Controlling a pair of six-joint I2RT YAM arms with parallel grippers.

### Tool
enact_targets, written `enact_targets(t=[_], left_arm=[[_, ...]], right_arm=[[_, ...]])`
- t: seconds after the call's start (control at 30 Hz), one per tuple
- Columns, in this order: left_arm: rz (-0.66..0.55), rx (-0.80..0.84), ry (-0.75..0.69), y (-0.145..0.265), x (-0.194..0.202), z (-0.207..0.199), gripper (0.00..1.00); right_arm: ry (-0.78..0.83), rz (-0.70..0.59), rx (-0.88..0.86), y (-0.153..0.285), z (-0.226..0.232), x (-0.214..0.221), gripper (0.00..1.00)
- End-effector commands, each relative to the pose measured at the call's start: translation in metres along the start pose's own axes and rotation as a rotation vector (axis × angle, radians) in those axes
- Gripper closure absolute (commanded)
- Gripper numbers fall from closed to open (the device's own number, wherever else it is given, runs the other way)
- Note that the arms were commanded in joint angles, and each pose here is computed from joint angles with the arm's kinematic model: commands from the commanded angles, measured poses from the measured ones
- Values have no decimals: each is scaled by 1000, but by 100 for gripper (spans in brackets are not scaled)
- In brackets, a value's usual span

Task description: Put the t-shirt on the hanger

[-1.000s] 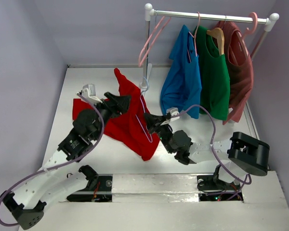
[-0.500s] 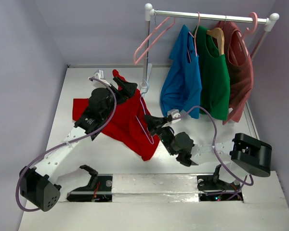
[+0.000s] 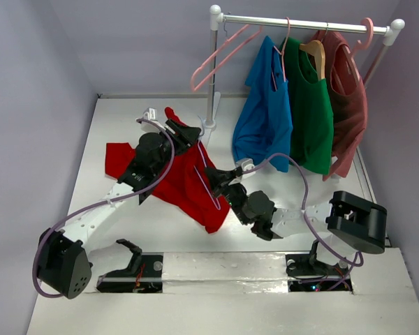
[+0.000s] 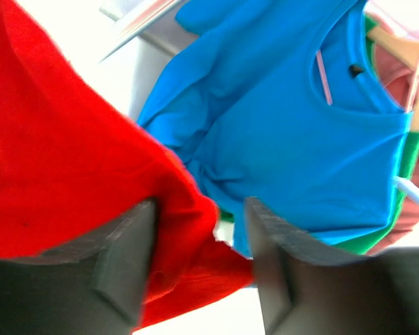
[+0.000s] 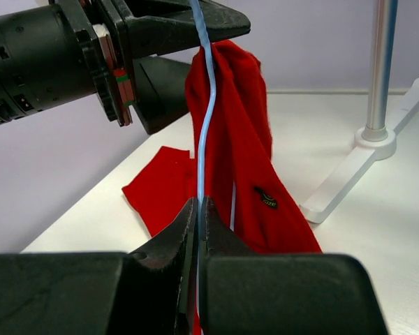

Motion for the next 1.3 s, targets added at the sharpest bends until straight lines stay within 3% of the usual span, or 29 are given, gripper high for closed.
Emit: enact_targets(t=[0.0, 0.17, 0.33, 0.5, 0.6, 0.63, 0.77, 0.9, 1.07, 1.2, 1.27], left_arm=[[-56, 78, 25, 6, -8, -11, 56], [-98, 102, 27, 15, -10, -10, 85], [-145, 107, 28, 27, -16, -9, 100], [-152, 113, 27, 33, -16, -8, 100], [-166, 117, 26, 42, -20, -9, 100], [-175, 115, 26, 47, -23, -10, 100], [-200, 127, 26, 60, -35, -17, 100], [-210, 157, 29, 69, -44, -25, 100], [-212, 195, 40, 81, -50, -36, 100], [-208, 204, 34, 86, -53, -40, 100], [-199, 213, 32, 88, -53, -42, 100]], right_arm=[[-98, -157, -85, -14, 34, -42, 100], [-87, -127, -73, -14, 32, -34, 100], [-97, -74, -104, -12, 36, -26, 100], [-113, -46, -116, -8, 37, -26, 100], [-100, 23, -105, -1, 34, -20, 80], [-100, 51, -97, 4, 32, -23, 66], [-51, 170, -92, 23, 25, -20, 43], [13, 276, -80, 38, 3, -9, 41], [-67, 405, -119, 45, -56, 13, 61], [-5, 478, -134, 42, -73, 32, 45], [8, 510, -139, 35, -84, 37, 26]])
Point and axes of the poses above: each gripper's point midway between its finger pads, its own y axis back along the fingers, its own z axis along the line the jaws close on, x = y × z, the point moved 4 cm from there along y, back along the fingers, and after that the axes turned 8 degrees about -y, right-handed, at the moved point
